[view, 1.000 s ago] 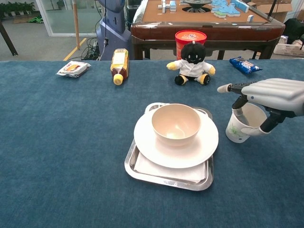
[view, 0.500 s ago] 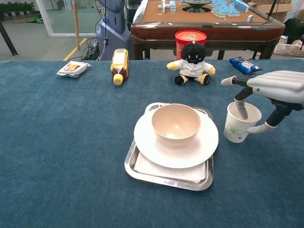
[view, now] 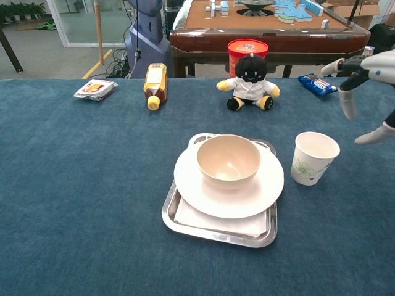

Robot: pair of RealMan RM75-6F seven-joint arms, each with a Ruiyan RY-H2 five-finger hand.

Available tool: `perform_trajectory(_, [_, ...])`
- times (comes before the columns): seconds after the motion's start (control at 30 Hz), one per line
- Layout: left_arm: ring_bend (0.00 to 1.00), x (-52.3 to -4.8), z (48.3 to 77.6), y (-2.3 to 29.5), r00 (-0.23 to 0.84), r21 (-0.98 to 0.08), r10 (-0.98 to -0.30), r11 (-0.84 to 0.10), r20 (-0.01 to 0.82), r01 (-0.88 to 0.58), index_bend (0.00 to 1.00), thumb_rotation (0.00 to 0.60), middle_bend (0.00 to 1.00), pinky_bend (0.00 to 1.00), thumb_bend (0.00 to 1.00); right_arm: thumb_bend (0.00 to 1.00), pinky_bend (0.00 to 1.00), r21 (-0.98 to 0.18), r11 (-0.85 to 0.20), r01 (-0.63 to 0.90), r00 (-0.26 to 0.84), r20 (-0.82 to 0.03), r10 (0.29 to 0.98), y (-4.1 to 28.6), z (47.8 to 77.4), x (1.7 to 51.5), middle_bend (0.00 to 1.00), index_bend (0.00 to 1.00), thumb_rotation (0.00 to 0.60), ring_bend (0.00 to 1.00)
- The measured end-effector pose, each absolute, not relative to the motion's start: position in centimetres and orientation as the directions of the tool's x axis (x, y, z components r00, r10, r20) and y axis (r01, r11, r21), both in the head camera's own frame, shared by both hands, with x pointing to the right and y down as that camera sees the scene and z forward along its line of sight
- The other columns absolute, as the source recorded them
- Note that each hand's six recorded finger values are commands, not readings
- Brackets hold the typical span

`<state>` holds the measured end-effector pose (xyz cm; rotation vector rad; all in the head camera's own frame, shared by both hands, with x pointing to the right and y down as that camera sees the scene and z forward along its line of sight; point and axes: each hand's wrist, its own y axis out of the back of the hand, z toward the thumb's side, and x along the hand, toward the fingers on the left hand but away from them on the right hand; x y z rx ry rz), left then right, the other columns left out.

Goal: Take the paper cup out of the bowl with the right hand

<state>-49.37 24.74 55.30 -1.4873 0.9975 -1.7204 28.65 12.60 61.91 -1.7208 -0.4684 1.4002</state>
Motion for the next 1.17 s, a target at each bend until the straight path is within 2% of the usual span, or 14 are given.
perform_trajectory(0.27, [0.26, -48.7, 54.9, 24.9, -0.127, -0.869, -0.862, -0.495, 0.491, 0.0, 0.47, 0.6, 0.33, 0.44, 0.06, 0.22, 0.06, -0.855, -0.478, -0.201, 0.17, -0.511, 0.842, 12.7, 57.4, 32.8, 0.1, 0.54, 0.6, 0.0])
perform_trajectory(0.47, [0.26, -48.1, 54.7, 25.0, -0.109, -0.872, -0.867, -0.49, 0.486, 0.006, 0.47, 0.6, 0.33, 0.44, 0.06, 0.23, 0.06, -0.884, -0.435, -0.17, 0.019, -0.444, 0.896, 15.4, 54.6, 37.7, 0.11, 0.54, 0.6, 0.0])
perform_trajectory(0.77, [0.26, -48.2, 54.9, 25.3, -0.118, -0.869, -0.864, -0.495, 0.49, 0.019, 0.47, 0.6, 0.33, 0.44, 0.06, 0.23, 0.06, -0.883, -0.459, -0.102, -0.098, -0.45, 0.888, 20.0, 53.6, 42.6, 0.11, 0.54, 0.6, 0.0])
perform_trajectory(1.17, [0.26, -47.8, 56.0, 25.5, -0.106, -0.852, -0.849, -0.522, 0.518, 0.019, 0.46, 0.6, 0.33, 0.44, 0.06, 0.23, 0.06, -0.865, -0.497, -0.068, -0.128, -0.487, 0.864, 20.5, 54.1, 45.0, 0.11, 0.54, 0.6, 0.0])
